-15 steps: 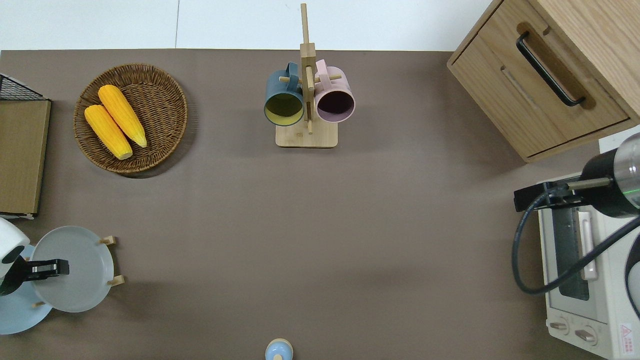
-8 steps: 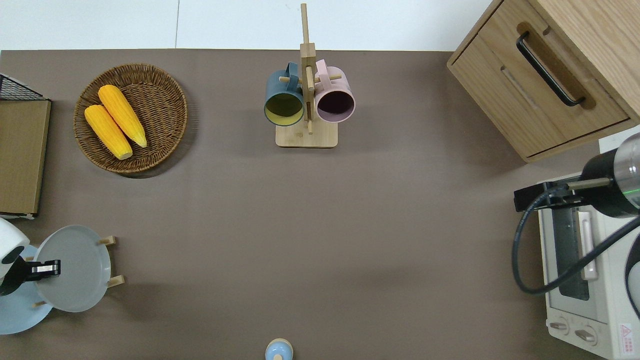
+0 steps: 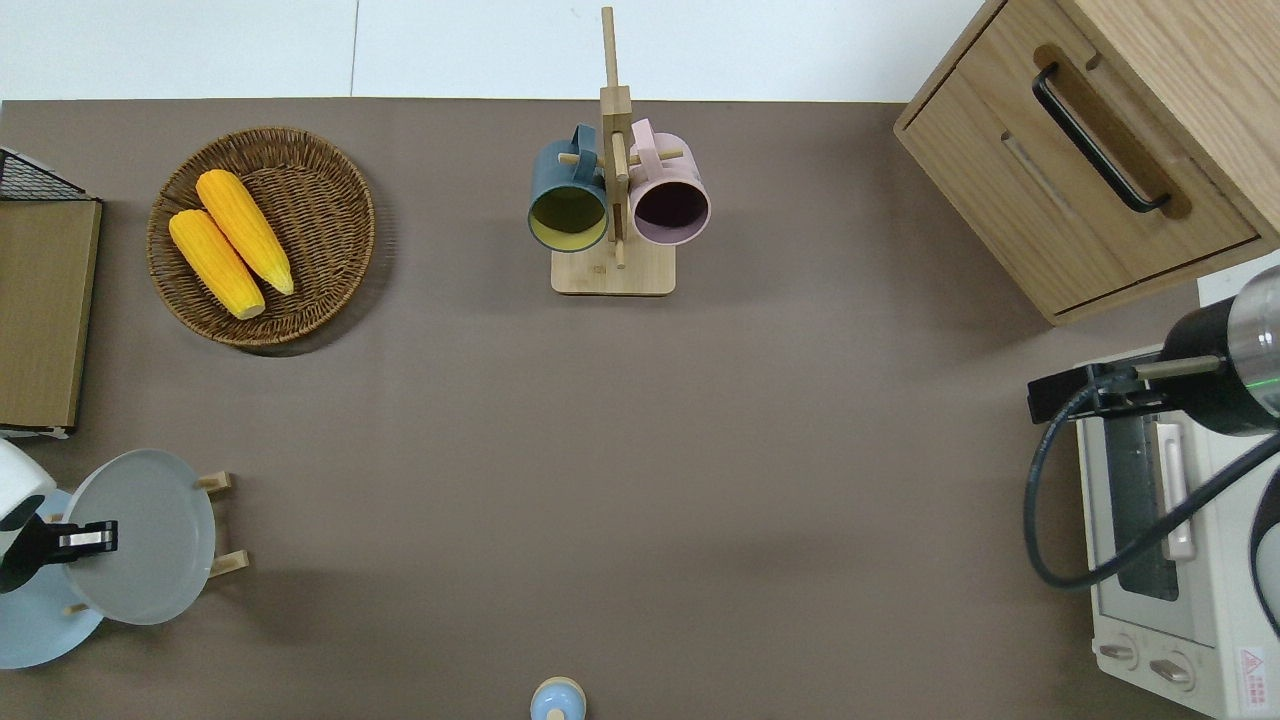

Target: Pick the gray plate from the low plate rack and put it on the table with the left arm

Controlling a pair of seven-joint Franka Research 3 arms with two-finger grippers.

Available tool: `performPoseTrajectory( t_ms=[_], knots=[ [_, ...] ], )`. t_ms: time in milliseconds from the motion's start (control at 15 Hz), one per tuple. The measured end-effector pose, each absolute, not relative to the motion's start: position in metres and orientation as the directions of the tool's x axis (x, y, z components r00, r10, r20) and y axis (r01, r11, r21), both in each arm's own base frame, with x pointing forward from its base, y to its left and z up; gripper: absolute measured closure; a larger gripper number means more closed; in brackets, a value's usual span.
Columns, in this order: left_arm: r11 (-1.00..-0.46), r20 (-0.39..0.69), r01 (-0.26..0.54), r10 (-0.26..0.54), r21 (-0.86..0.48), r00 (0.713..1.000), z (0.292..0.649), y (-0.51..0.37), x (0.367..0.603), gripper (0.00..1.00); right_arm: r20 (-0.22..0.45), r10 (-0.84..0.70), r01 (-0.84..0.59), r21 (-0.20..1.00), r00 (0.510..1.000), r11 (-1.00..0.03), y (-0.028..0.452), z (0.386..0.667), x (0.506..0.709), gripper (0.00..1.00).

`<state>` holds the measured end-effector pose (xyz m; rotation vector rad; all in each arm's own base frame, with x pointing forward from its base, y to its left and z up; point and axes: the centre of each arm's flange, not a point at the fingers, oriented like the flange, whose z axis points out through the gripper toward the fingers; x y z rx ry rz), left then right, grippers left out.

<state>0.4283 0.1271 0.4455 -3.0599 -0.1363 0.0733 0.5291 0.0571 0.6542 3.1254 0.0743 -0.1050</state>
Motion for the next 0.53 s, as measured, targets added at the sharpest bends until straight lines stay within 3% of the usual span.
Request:
performPoseTrajectory(
  t_ms=[533],
  knots=[
    [-0.993, -0.039, 0.051, 0.055, -0.110, 0.998, 0.509, 0.105, 0.439, 0.92, -0.067, 0.047, 0.048, 0.012, 0.997, -0.999, 0.057, 0.654, 0.529, 0.01]
  ],
)
